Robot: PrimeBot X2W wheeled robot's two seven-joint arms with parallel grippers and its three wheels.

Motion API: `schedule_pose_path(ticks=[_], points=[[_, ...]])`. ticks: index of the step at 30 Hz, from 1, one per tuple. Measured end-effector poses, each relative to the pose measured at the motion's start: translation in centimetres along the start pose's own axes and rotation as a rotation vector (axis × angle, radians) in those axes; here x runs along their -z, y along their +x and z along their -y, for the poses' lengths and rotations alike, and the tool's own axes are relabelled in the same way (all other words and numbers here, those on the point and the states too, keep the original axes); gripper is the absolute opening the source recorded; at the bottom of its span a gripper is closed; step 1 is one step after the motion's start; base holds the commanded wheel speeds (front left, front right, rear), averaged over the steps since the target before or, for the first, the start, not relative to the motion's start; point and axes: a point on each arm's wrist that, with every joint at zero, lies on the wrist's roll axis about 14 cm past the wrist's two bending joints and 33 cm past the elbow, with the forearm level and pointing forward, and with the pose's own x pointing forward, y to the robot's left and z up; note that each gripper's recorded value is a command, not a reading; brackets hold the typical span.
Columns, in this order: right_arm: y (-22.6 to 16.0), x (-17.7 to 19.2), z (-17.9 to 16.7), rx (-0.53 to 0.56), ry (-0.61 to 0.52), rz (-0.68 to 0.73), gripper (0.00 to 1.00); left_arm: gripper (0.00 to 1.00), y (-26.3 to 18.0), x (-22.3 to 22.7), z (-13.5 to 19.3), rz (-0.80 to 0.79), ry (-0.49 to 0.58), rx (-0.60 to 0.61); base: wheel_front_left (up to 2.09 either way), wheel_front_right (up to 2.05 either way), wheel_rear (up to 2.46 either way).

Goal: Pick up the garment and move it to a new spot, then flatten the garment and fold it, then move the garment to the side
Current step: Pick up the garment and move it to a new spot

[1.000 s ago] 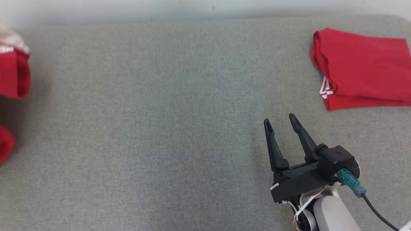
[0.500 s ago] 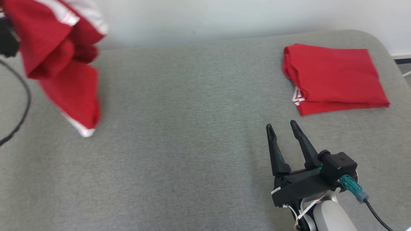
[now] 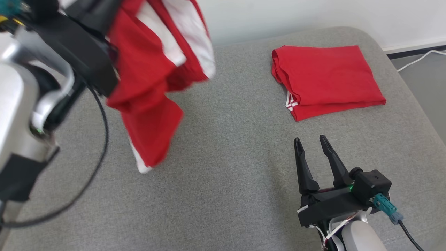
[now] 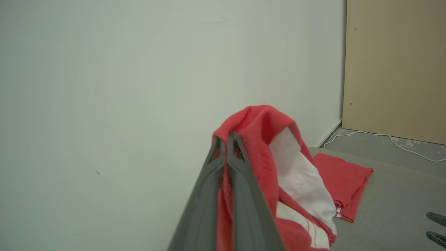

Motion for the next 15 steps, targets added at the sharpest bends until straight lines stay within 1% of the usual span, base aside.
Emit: schedule_pose_path(ticks=[4,7,10,14,15], points=[[-0.2,-0.2,0.3,0.01,-0.001,0.009,1.0,0.0,-0.8,-1.0,2.9,0.014,-0.014,0.061,0.0,0.0,0.0],[-0.3,-0.3,0.3,0.011,0.0,0.01,1.0,0.0,-1.4,-1.3,3.8,0.014,-0.036,0.074,0.0,0.0,0.0],[-0.3,-0.3,0.0,0.004,0.004,0.011,1.0,0.0,-2.5,-0.5,5.0,-0.013,-0.071,0.087,0.0,0.0,0.0],[-0.2,-0.2,-0.5,-0.01,0.007,0.01,1.0,0.0,-4.2,1.1,6.3,-0.06,-0.178,0.089,0.0,0.0,0.0],[-0.1,-0.1,-0.7,-0.015,0.008,0.008,1.0,0.0,-4.6,2.0,6.2,-0.084,-0.175,0.078,0.0,0.0,0.0]])
